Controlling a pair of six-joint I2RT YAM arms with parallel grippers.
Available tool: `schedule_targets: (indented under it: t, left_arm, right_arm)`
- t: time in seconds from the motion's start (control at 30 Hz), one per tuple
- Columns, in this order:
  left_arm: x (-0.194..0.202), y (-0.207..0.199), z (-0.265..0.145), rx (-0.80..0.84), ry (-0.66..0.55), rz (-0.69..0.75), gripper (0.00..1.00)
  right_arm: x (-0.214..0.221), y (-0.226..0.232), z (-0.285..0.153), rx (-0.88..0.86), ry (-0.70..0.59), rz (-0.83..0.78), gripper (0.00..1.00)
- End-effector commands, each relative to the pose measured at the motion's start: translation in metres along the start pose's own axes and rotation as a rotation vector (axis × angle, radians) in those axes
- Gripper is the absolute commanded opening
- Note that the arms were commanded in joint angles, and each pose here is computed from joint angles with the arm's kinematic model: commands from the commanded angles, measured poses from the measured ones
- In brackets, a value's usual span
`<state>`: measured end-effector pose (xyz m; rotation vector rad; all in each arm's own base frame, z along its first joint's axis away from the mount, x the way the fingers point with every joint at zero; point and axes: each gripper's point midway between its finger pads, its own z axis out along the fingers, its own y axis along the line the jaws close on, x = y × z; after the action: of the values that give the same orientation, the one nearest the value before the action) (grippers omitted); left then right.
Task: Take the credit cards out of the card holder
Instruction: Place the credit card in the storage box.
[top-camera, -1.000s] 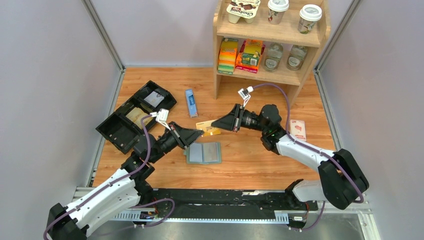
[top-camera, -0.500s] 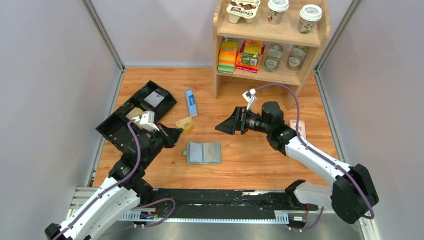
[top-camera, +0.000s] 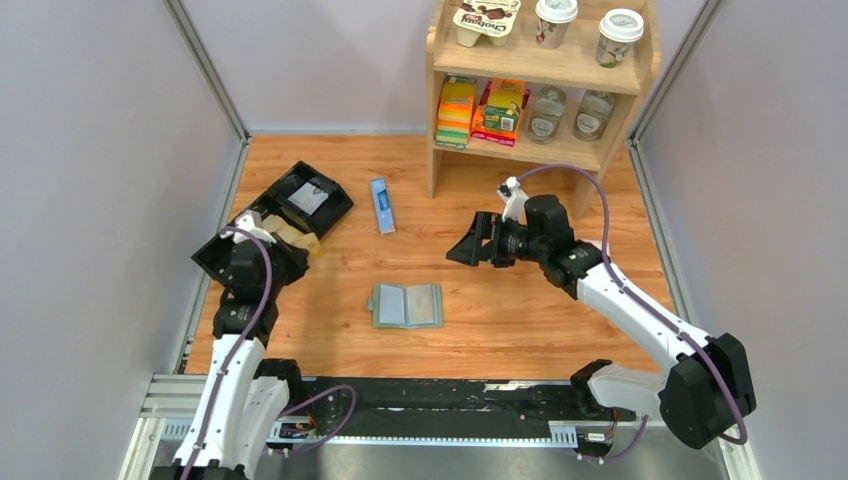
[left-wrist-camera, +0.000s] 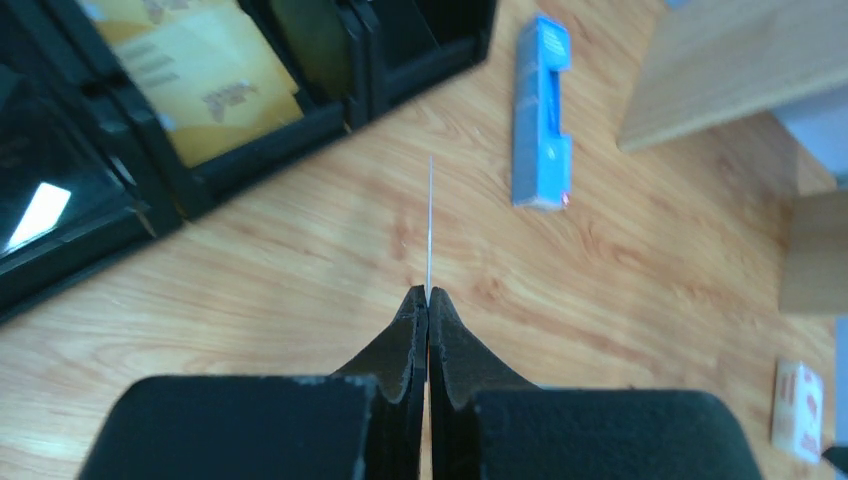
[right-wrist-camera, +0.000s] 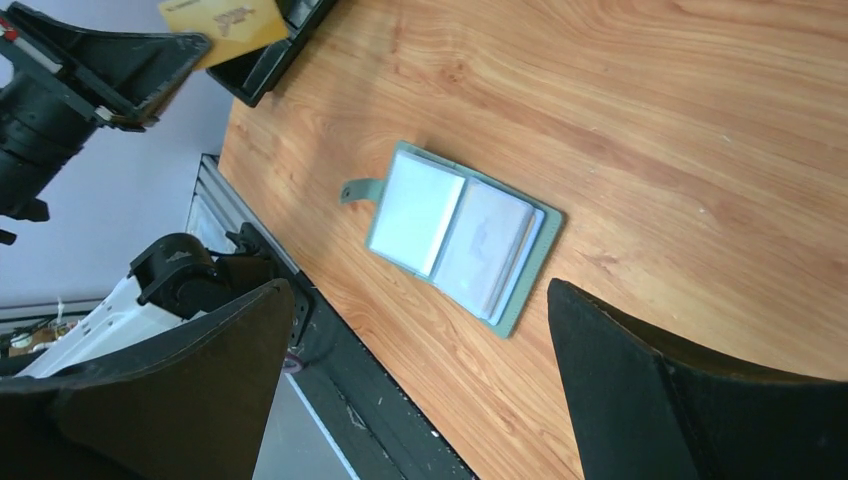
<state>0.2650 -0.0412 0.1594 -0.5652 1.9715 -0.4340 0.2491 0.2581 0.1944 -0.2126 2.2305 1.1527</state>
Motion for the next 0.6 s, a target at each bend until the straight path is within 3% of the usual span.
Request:
schedule_targets:
  t: [0.0, 0.27, 0.57]
  left_arm:
    - [-0.044, 0.008, 0.003, -0.017, -0.088, -0.013, 0.0]
    - [-0.083, 0.044, 0.036, -0.154, -0.155, -0.118, 0.0]
    - [-0.088, 0.064, 0.102, -0.223, -0.075, -0.186, 0.0]
  right_arm:
    - [-0.016, -0.01, -0.01, 0.041, -0.081, 0.024, 1.0]
    - [-0.002, -0.01, -0.018, -0.043, -0.012, 0.039, 1.0]
    - [0.002, -0.012, -0.032, -0.006, -0.019, -0.018, 1.0]
